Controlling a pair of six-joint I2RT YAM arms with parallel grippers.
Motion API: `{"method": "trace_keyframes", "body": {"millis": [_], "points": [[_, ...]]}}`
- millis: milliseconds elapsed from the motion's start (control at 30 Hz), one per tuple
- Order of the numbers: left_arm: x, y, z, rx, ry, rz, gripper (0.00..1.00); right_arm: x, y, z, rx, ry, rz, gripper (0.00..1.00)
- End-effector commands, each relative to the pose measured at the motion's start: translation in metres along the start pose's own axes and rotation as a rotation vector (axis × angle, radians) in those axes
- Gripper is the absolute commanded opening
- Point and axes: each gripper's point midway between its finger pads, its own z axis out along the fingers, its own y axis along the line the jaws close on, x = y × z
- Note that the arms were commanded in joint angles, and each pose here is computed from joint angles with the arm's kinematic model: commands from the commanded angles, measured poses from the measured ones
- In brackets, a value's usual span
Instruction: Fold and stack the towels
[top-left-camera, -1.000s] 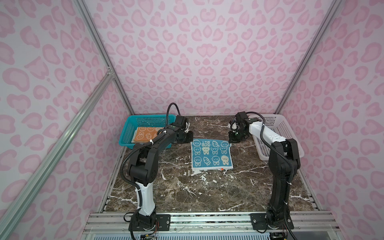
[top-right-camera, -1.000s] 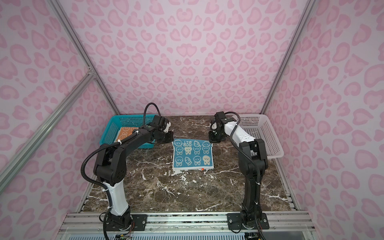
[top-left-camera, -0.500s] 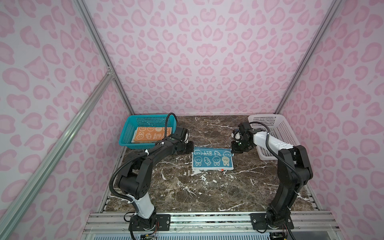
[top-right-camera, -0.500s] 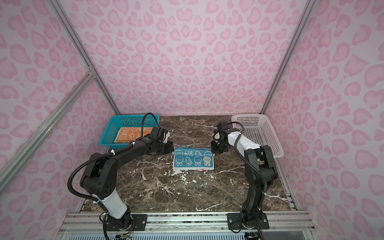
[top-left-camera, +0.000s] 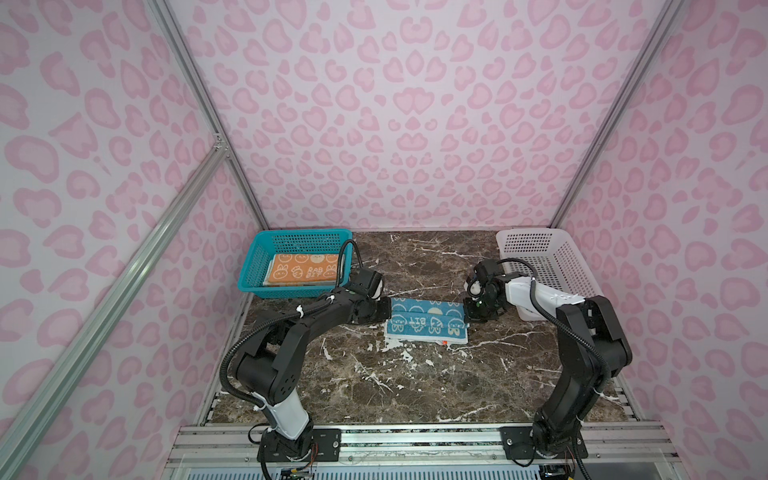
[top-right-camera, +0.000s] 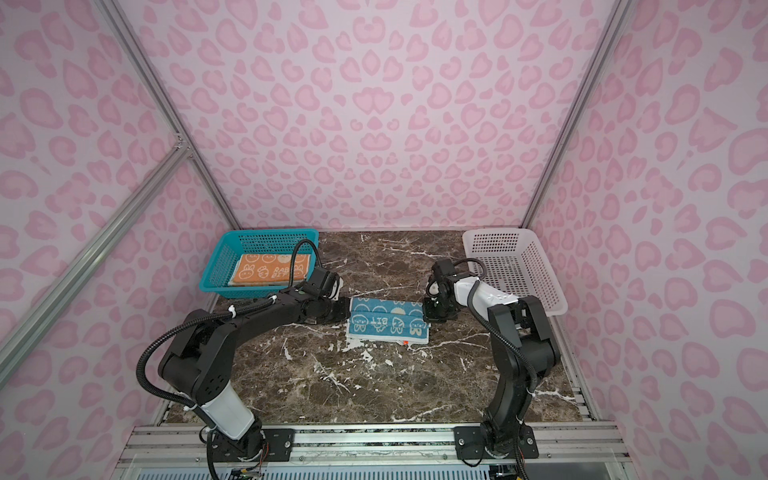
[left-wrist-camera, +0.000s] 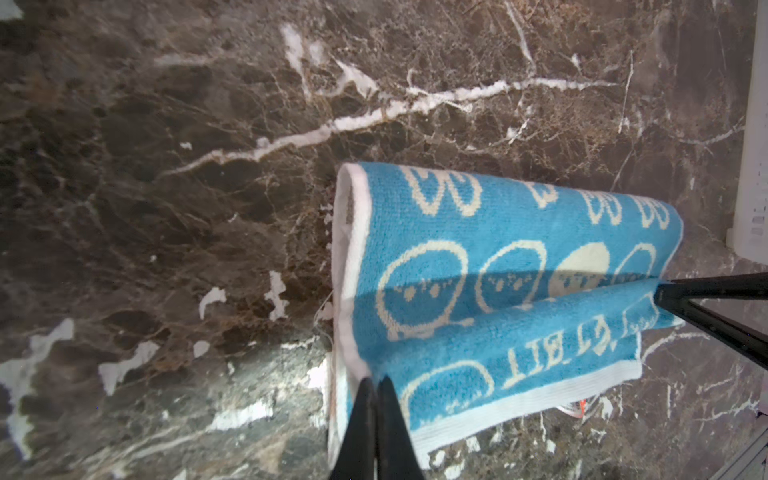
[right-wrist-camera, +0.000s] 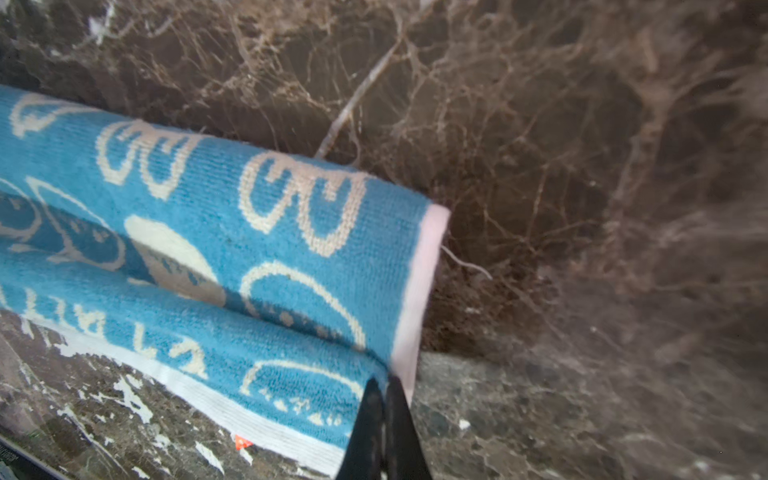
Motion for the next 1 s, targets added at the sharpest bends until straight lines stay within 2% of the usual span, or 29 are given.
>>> {"method": "trace_keyframes", "body": {"millis": [0, 400, 967], "points": [[-0.004, 0.009, 0.003, -0.044, -0.019, -0.007, 0.03, 0.001, -0.009, 0.001, 0.051, -0.009, 0.015, 0.00], [-0.018, 0.002, -0.011, -0.051, -0.058, 0.011, 0.03, -0.001, -0.001, -0.019, 0.037, -0.048, 0.002, 0.00], [0.001, 0.017, 0.009, -0.074, -0.008, -0.004, 0.03, 0.021, -0.002, 0.006, 0.051, -0.002, -0.001, 0.00]]}}
